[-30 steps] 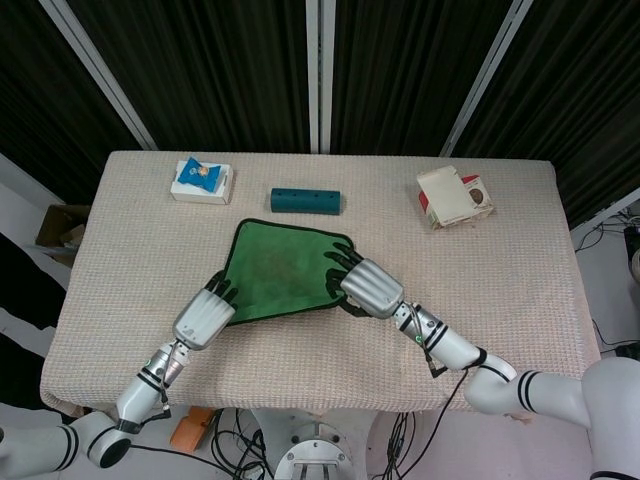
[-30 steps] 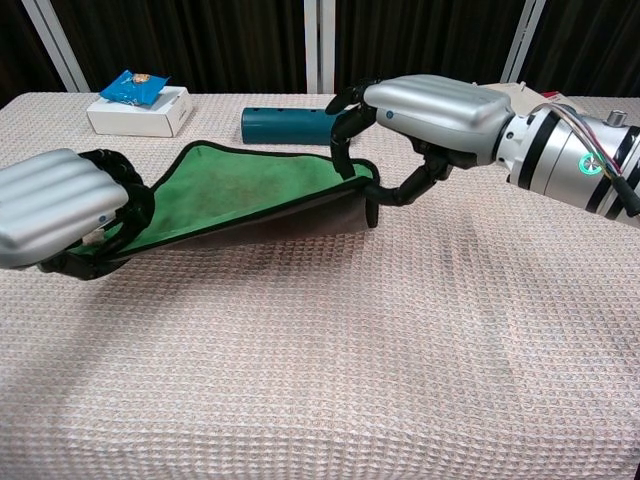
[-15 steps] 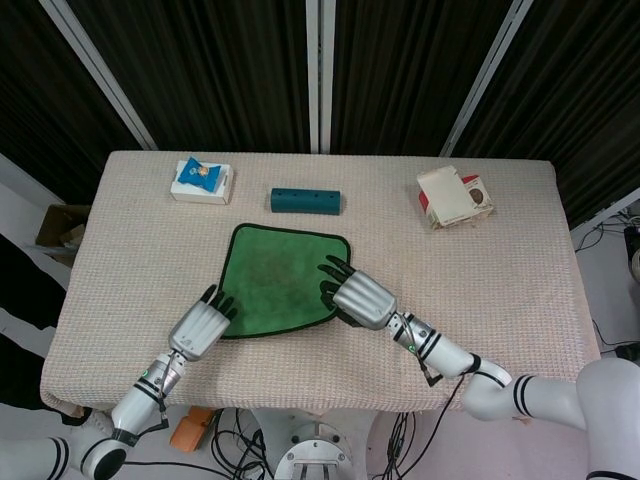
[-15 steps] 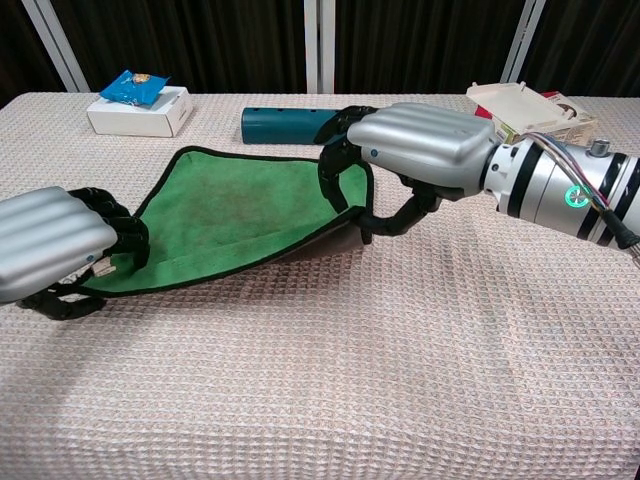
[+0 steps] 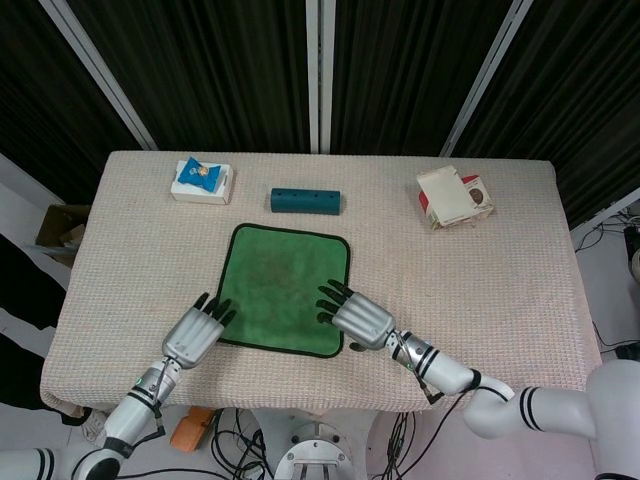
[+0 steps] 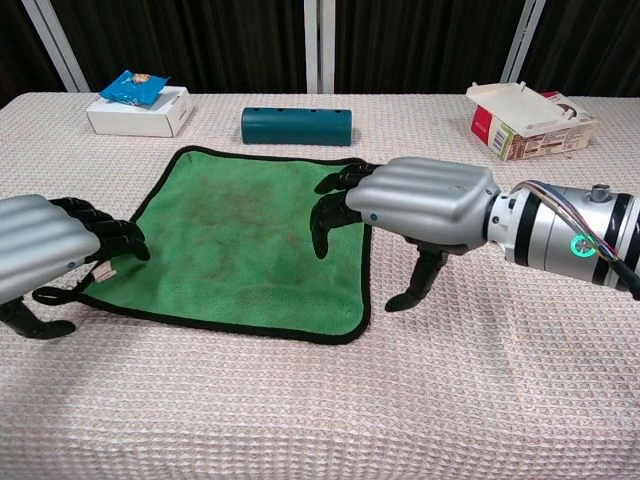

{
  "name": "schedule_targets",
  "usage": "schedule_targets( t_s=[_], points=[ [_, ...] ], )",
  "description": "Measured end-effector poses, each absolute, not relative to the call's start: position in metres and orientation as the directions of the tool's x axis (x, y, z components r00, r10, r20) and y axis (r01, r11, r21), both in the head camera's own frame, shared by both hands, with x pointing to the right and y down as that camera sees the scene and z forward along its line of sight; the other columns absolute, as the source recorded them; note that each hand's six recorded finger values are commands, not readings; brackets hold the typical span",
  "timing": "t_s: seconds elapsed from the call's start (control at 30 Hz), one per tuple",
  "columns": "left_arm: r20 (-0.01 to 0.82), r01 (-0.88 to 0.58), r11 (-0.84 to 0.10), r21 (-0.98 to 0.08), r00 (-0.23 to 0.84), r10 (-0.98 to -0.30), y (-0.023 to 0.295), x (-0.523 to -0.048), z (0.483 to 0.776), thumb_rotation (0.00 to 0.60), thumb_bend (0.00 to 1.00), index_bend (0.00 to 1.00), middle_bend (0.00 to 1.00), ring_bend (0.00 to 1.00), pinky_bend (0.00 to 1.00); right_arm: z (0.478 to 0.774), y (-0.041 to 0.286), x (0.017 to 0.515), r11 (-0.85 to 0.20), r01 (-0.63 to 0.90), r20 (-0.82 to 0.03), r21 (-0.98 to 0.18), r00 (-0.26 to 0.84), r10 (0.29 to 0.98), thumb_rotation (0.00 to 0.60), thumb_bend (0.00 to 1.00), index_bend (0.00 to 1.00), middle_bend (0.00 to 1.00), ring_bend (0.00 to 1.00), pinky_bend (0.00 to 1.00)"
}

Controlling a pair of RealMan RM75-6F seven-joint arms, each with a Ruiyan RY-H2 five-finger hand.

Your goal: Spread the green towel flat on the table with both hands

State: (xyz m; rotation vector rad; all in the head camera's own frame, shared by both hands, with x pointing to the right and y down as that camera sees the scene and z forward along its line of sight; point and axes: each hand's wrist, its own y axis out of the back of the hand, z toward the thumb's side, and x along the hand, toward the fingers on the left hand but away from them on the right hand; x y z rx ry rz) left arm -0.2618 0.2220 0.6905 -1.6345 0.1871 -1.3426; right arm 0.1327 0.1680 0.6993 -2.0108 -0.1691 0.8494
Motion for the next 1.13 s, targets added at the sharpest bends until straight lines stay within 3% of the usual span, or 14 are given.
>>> schedule_targets(
  t_s=[0.17,0.23,0.33,0.47,0.67,0.87,1.13],
  points=[
    [0.692,0.395,-0.572,-0.719,0.328,-0.644,0.221,-0.273,0.674,0.6,0.05,0.18,0.11,0.15,0.16,0.688,0.167,0.137,-0.569,-0.168,-0.479,-0.805,0.75,0.457,0.6,0.0,0.31,0.19,0.0,0.0],
    [0.685,0.354,-0.588,-0.727,0.311,-0.659,0.216,-0.278,0.667,0.6,0.05,0.18,0.11,0.15,0.16,0.68,0.159,0.143,-0.547,-0.12,-0.443,-0.829,0.738,0.509,0.6,0.06,0.31,0.22,0.01,0.01],
    [0.64,0.248,-0.59,-0.768,0.268,-0.72,0.2,-0.292,0.653,0.6,0.05,0.18,0.12,0.15,0.16,0.662,0.142,0.16,-0.491,-0.031,-0.372,-0.871,0.693,0.617,0.6,0.15,0.31,0.24,0.06,0.1],
    [0.517,0.07,-0.514,-0.855,0.179,-0.837,0.171,-0.326,0.632,0.6,0.05,0.2,0.14,0.15,0.16,0.636,0.119,0.208,-0.403,0.081,-0.292,-0.912,0.563,0.773,0.6,0.17,0.29,0.24,0.09,0.18],
    [0.357,-0.028,-0.358,-0.933,0.038,-0.933,0.153,-0.413,0.608,0.6,0.05,0.21,0.14,0.15,0.16,0.6,0.115,0.302,-0.36,0.132,-0.294,-0.923,0.361,0.885,0.6,0.17,0.15,0.16,0.04,0.08],
    [0.306,-0.047,-0.305,-0.951,-0.028,-0.952,0.193,-0.465,0.574,0.6,0.05,0.21,0.14,0.15,0.15,0.571,0.155,0.384,-0.348,0.185,-0.318,-0.919,0.173,0.932,0.6,0.17,0.09,0.12,0.0,0.0],
    [0.337,-0.038,-0.336,-0.941,-0.032,-0.941,0.261,-0.467,0.55,0.6,0.05,0.2,0.13,0.12,0.13,0.553,0.217,0.443,-0.326,0.232,-0.327,-0.917,0.034,0.944,0.6,0.18,0.08,0.1,0.0,0.0]
  ],
)
